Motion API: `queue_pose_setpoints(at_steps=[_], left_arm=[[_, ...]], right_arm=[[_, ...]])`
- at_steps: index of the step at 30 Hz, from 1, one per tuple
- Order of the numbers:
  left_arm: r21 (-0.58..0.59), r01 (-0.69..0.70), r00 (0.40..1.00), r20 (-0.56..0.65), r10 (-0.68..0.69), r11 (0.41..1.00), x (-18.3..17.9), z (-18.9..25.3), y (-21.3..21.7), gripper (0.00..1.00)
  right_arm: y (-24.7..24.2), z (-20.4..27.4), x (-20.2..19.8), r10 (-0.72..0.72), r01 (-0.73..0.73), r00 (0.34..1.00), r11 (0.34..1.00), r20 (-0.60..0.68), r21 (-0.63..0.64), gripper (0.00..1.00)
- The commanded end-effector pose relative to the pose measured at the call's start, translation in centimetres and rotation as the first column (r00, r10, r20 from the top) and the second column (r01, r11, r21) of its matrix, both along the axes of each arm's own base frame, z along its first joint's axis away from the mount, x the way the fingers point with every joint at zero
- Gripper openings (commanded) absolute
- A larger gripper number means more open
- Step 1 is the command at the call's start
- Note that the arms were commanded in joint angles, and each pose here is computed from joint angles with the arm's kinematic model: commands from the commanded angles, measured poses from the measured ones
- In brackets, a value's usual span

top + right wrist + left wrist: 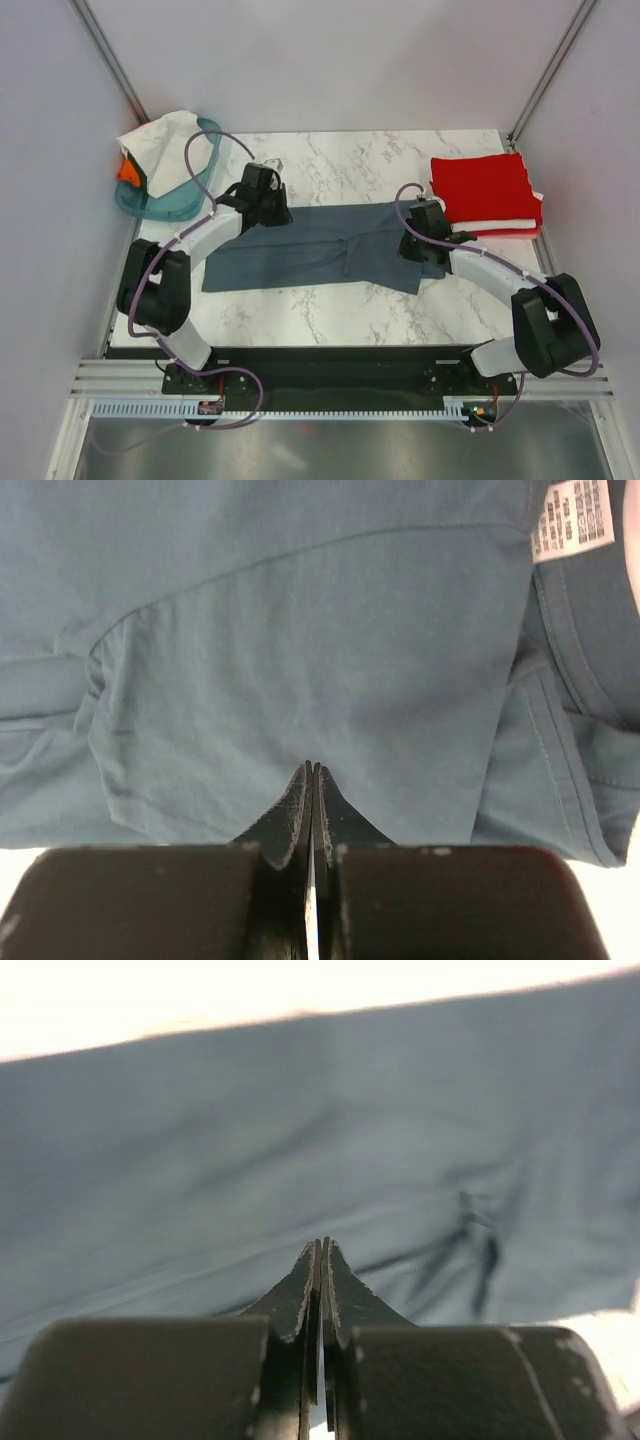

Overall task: Fold and stack the t-shirts
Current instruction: Fold the tshirt

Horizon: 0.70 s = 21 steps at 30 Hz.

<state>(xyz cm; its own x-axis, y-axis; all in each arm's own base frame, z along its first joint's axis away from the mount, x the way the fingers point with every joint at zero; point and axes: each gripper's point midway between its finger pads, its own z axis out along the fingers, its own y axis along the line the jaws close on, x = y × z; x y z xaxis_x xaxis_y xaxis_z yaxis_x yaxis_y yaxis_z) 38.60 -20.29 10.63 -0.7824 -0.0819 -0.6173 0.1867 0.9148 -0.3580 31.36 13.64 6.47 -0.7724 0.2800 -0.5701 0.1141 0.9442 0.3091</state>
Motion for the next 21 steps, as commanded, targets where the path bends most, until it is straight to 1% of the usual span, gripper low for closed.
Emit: queue_pose_setpoints(at_steps=[1, 3, 5, 6, 8, 9, 11, 14, 17, 20, 21], left_arm=[[0.082, -0.157, 0.987, 0.045, 0.153, 0.984, 1.6, 0.7, 4.6, 0.02], [0.155, -0.247, 0.969, 0.054, 0.242, 0.956, 2.2, 0.2, 7.7, 0.02], [0.199, -0.29, 0.957, 0.056, 0.284, 0.936, 2.4, -0.4, 9.3, 0.02], [0.231, -0.331, 0.943, 0.063, 0.326, 0.915, 2.7, -0.7, 10.7, 0.02], [0.249, -0.356, 0.934, 0.057, 0.353, 0.901, 3.0, -1.1, 11.4, 0.02], [0.269, -0.37, 0.926, 0.034, 0.375, 0.889, 3.0, -2.1, 12.0, 0.02], [0.27, -0.38, 0.921, 0.02, 0.39, 0.885, 3.4, -2.7, 12.3, 0.02], [0.302, -0.427, 0.895, 0.005, 0.447, 0.852, 3.7, -4.1, 13.6, 0.02], [0.316, -0.451, 0.878, -0.011, 0.479, 0.835, 4.2, -5.2, 14.7, 0.02], [0.321, -0.461, 0.867, -0.038, 0.497, 0.827, 4.5, -6.3, 15.3, 0.02], [0.307, -0.459, 0.867, -0.053, 0.496, 0.834, 4.8, -6.5, 15.2, 0.02]], right_arm=[[0.5, 0.7, 2.0, -0.008, 0.009, 0.999, 1.0, 0.044, -0.021, 0.0], [0.5, 0.2, 2.2, -0.015, 0.016, 0.999, 0.999, 0.032, -0.035, 0.0], [0.0, -0.8, 2.4, -0.042, 0.043, 0.999, 0.997, 0.012, -0.068, 0.0], [-0.1, -0.9, 2.7, -0.052, 0.052, 0.999, 0.996, 0.011, -0.073, 0.0], [-0.4, -1.7, 3.0, -0.071, 0.07, 0.997, 0.992, -0.003, -0.101, 0.0], [-0.6, -1.7, 3.2, -0.086, 0.085, 0.996, 0.991, -0.003, -0.105, 0.0], [-0.9, -2.0, 3.6, -0.105, 0.104, 0.995, 0.987, -0.002, -0.124, 0.0], [-1.2, -2.1, 4.2, -0.122, 0.122, 0.992, 0.982, 0.003, -0.143, 0.0], [-1.2, -2.0, 4.4, -0.126, 0.126, 0.992, 0.981, 0.005, -0.148, 0.0], [-1.3, -2.4, 4.3, -0.13, 0.128, 0.992, 0.979, -0.003, -0.156, 0.0], [-1.3, -2.7, 4.2, -0.13, 0.127, 0.992, 0.979, -0.009, -0.158, 0.0]])
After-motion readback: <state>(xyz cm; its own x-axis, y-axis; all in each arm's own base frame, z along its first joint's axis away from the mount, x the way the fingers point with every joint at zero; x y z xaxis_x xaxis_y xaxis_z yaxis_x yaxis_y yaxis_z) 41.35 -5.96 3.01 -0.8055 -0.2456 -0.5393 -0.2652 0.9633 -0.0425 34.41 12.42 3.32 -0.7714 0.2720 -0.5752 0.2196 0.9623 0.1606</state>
